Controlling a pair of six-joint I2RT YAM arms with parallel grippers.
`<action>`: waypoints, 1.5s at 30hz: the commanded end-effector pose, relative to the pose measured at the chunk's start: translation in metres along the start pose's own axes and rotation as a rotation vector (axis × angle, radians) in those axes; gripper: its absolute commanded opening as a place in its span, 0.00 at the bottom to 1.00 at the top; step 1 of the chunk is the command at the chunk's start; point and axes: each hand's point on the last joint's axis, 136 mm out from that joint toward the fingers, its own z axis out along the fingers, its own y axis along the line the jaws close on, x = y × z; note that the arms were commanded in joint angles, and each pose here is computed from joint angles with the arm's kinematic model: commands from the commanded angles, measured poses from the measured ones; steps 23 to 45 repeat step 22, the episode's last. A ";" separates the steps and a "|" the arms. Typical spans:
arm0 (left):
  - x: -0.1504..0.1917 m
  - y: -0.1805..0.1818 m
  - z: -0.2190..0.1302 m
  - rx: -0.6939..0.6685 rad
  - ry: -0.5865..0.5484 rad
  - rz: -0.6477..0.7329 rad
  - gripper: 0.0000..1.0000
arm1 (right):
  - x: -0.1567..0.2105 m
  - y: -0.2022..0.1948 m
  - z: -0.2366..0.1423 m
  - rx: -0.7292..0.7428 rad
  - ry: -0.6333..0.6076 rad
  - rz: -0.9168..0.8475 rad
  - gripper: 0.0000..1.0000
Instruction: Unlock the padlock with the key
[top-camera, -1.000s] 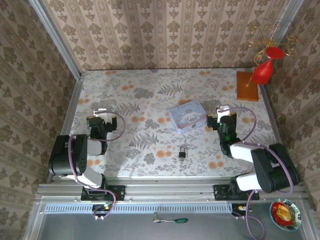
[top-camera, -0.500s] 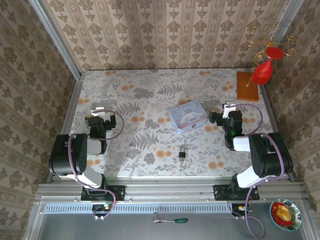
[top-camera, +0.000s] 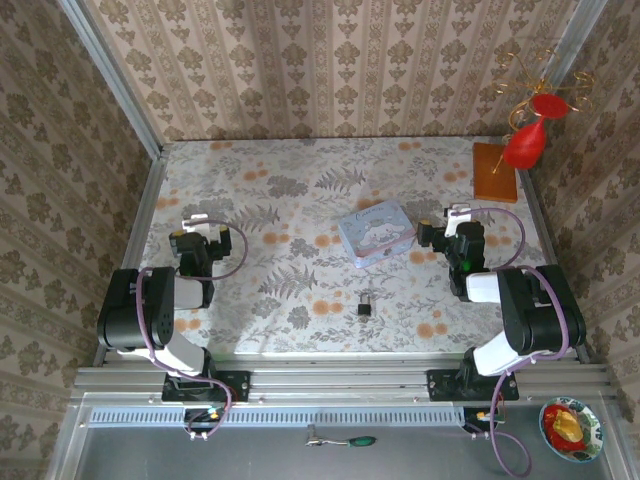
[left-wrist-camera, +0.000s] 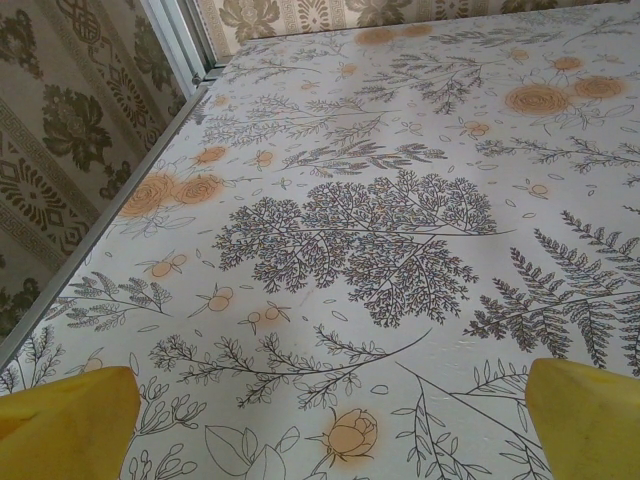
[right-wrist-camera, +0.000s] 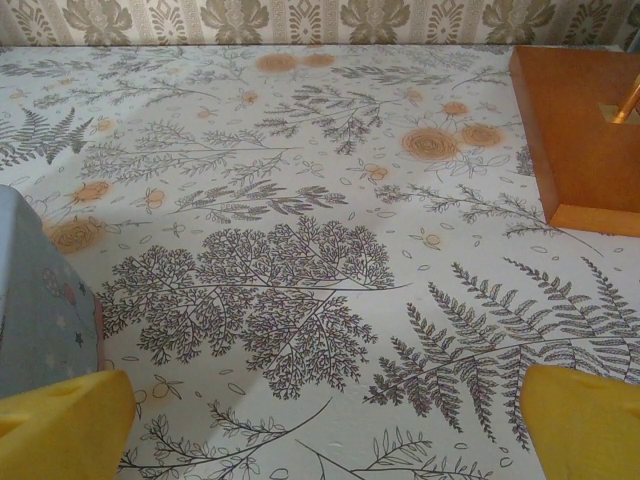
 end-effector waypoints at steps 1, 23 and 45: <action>-0.015 -0.001 0.002 -0.003 -0.047 -0.019 1.00 | -0.006 0.003 0.001 -0.019 -0.013 0.012 1.00; -0.015 -0.001 0.002 -0.003 -0.046 -0.017 1.00 | -0.006 0.004 0.000 -0.014 -0.017 0.006 1.00; -0.015 -0.001 0.002 -0.003 -0.046 -0.017 1.00 | -0.006 0.004 0.000 -0.014 -0.017 0.006 1.00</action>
